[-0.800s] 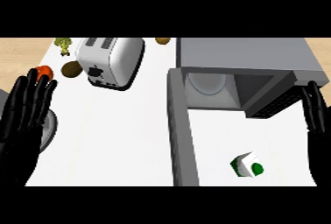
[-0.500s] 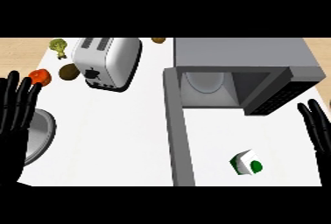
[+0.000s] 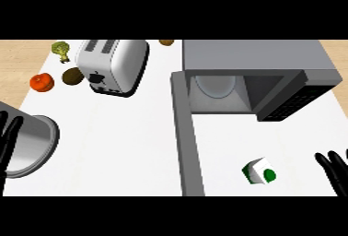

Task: Pick up the milk, place it into the microwave and close the microwave

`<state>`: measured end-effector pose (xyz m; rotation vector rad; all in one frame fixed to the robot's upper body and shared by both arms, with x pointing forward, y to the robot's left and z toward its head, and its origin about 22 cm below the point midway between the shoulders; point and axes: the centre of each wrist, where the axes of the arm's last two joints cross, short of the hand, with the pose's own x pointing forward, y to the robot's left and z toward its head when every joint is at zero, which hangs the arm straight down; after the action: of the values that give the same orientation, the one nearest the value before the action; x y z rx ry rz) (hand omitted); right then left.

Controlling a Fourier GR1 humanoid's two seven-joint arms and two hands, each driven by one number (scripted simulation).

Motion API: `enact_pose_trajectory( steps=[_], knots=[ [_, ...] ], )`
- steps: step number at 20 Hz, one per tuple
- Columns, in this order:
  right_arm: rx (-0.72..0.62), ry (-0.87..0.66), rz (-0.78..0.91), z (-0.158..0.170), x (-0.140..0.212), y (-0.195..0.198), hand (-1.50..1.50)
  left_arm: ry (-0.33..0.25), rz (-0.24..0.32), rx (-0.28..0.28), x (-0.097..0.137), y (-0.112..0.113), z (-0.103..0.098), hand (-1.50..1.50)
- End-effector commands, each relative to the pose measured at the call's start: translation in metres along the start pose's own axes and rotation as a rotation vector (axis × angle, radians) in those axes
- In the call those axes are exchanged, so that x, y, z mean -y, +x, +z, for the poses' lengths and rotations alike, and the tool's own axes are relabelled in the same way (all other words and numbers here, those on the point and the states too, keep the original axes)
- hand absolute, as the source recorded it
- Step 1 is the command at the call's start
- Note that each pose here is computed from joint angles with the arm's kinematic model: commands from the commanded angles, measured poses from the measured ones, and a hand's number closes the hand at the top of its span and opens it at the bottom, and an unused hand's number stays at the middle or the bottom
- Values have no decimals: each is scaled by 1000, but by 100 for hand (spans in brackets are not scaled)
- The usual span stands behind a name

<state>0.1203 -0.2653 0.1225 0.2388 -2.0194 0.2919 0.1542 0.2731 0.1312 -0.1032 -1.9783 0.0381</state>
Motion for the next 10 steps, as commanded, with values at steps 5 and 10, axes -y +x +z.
enact_pose_trajectory(
  steps=[5, 10],
  knots=[
    [-75, -38, 61, 17, 11, -6, -150, -7, 25, 1, -6, 38, 38, -150],
    [-97, -75, 92, 17, 16, -43, -150, -17, 21, 1, -27, 41, 49, -150]
  ],
)
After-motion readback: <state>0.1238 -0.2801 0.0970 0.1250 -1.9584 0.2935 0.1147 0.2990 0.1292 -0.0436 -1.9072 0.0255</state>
